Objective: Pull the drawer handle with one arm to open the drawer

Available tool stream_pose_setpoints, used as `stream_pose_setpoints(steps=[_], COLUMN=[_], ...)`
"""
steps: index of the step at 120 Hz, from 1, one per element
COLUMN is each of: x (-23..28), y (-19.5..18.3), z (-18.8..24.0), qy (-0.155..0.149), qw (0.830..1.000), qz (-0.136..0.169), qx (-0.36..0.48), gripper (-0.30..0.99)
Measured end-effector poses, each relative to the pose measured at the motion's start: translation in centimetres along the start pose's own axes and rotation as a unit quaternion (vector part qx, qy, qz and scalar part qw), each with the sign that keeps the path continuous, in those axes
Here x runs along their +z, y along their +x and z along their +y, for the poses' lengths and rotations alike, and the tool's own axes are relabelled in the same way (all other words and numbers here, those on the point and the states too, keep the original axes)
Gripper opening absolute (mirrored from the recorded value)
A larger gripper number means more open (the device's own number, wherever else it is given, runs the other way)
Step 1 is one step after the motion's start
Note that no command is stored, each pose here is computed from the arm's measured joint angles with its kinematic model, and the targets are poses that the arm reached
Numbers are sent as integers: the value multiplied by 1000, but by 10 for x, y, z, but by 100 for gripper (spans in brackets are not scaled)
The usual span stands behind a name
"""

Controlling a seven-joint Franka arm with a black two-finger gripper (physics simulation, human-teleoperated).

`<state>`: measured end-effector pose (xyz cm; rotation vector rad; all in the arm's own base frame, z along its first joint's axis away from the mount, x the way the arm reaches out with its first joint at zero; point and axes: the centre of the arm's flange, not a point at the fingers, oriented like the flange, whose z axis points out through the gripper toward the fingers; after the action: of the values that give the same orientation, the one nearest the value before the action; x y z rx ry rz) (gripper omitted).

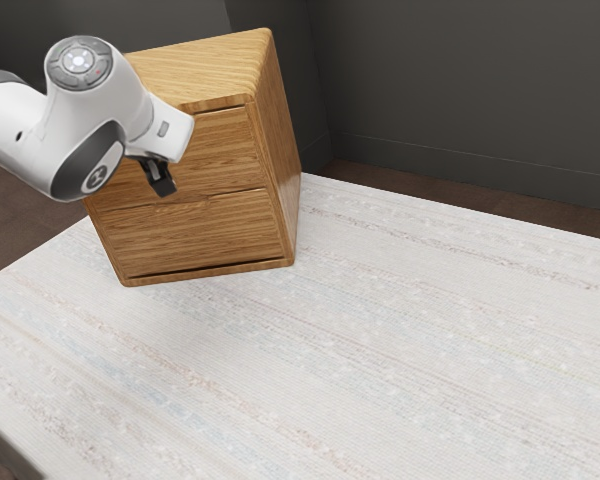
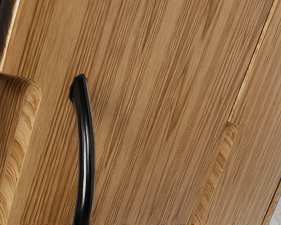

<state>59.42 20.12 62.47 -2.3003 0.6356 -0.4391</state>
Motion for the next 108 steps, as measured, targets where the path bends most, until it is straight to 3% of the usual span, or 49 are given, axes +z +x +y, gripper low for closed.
stream_pose_setpoints(steps=[39,47,78,92,101,108], x=[11,8,-27,-48,-61,-67], y=[-1,-1,-6,-20,-34,-42], z=[9,11,33,45,49,56], qy=[-18,-22,-51,-59,-65,-69], qw=[1000,999,997,996,994,994], qz=[-2,-2,-15,-16,-15,-14], qx=[-18,-26,-60,-70,-81,-86], gripper=[73,69,65,65,57,61])
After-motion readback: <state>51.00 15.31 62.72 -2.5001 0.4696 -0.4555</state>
